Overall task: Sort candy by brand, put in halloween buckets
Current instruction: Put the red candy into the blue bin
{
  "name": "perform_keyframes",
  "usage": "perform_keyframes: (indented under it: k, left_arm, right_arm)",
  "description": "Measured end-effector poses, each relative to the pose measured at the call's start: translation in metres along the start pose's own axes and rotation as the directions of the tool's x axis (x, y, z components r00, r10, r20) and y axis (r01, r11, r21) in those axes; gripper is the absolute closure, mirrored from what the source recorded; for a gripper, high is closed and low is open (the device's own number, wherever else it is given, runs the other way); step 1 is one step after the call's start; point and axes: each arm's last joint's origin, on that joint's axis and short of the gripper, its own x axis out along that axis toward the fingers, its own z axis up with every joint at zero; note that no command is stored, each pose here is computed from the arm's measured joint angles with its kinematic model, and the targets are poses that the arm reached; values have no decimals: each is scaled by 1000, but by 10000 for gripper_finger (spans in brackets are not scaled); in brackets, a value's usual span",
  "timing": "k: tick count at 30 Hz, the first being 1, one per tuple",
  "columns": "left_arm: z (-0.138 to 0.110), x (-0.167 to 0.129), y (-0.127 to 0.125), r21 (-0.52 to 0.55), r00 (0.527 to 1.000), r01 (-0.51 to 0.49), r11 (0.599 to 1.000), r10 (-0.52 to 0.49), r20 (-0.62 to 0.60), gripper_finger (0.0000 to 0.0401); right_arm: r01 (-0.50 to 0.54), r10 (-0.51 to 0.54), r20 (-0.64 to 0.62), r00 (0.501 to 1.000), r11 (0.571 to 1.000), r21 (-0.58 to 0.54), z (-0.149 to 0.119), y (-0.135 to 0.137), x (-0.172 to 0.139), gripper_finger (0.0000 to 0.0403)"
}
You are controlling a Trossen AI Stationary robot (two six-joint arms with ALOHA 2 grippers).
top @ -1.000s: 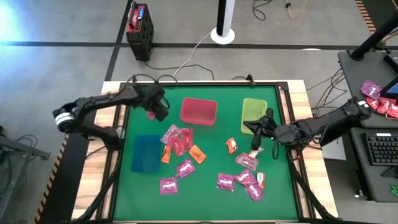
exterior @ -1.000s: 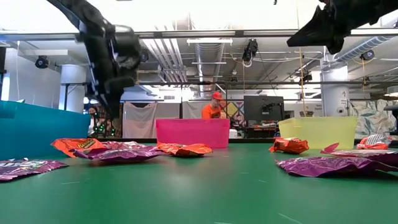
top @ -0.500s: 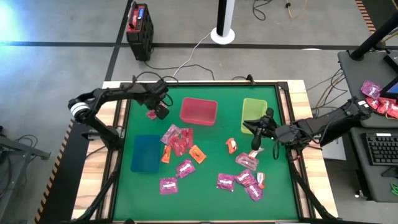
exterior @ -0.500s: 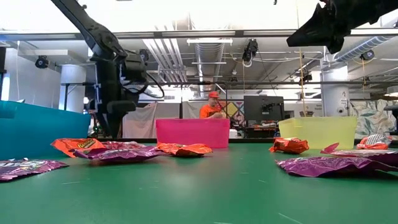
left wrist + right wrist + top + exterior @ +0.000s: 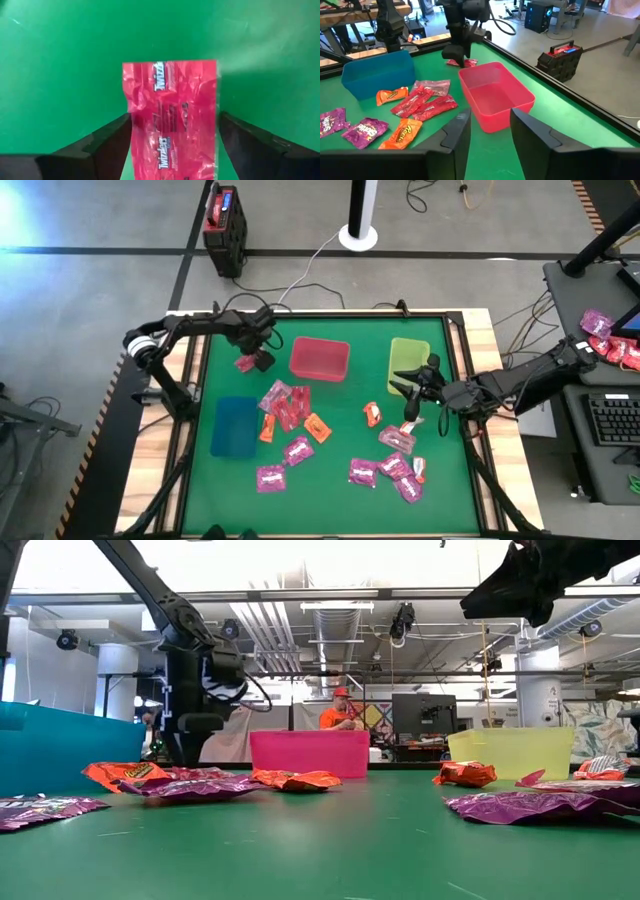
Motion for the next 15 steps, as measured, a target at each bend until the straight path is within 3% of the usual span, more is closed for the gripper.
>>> perform_keyframes:
  k: [6, 15]
  left_arm:
    - [1, 6, 1, -1, 1000, 23, 1000, -23, -17, 174]
    - [2, 5, 2, -2, 1000, 20, 1000, -20, -11, 351]
  right_arm:
    - [1, -1, -3, 1000, 1000, -3, 0, 0, 0, 251]
    - [1, -1, -4, 1000, 1000, -3, -1, 0, 0, 247]
